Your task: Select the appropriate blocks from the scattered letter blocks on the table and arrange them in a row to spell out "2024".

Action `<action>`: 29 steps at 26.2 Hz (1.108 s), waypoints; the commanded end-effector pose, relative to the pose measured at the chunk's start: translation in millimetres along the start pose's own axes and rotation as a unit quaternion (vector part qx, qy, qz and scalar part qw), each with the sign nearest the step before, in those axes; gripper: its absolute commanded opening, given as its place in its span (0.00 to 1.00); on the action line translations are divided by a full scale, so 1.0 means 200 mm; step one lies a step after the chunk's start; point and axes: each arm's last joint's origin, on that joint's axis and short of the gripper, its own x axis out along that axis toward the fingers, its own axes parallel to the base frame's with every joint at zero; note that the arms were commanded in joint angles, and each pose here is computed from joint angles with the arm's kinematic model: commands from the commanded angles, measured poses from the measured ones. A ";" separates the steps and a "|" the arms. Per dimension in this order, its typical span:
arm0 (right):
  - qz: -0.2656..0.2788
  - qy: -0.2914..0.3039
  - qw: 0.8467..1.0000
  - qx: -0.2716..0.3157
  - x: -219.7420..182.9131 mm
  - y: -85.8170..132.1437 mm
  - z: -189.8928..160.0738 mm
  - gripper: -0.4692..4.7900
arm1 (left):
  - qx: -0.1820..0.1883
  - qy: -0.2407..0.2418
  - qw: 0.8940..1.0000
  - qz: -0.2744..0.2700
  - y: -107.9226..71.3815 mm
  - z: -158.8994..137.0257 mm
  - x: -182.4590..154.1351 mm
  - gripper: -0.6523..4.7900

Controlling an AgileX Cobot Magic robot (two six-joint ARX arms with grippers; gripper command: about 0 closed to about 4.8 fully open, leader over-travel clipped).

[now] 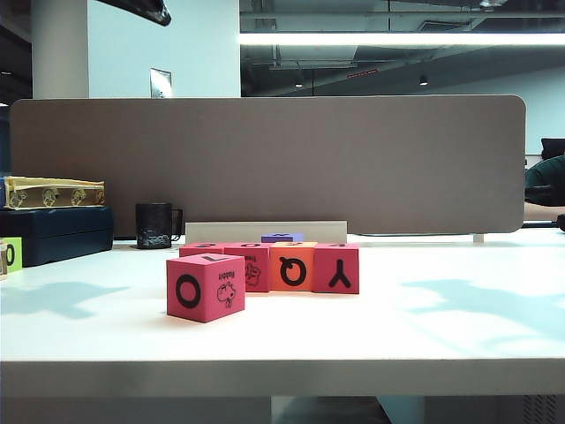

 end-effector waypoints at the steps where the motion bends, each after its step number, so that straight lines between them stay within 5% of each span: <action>1: -0.005 -0.009 1.000 0.014 0.02 -0.02 -0.08 0.09 | 0.003 -0.005 1.000 -0.002 0.00 0.01 -0.01 0.11; 9: 0.084 -0.051 0.994 0.044 0.21 0.02 -0.33 0.09 | -0.017 0.014 1.000 -0.009 -0.01 -0.05 0.01 0.11; 15: 0.135 -0.087 0.986 0.045 0.39 0.12 -0.50 0.09 | -0.069 0.001 0.998 -0.005 -0.04 -0.33 0.05 0.11; 22: 0.196 -0.080 0.977 0.008 0.50 0.33 -0.61 0.09 | -0.042 -0.020 0.998 0.031 -0.23 -0.61 -0.01 0.11; 29: 0.188 -0.118 0.974 -0.047 0.53 0.54 -0.70 0.09 | -0.021 -0.059 0.997 0.040 -0.37 -0.83 -0.08 0.11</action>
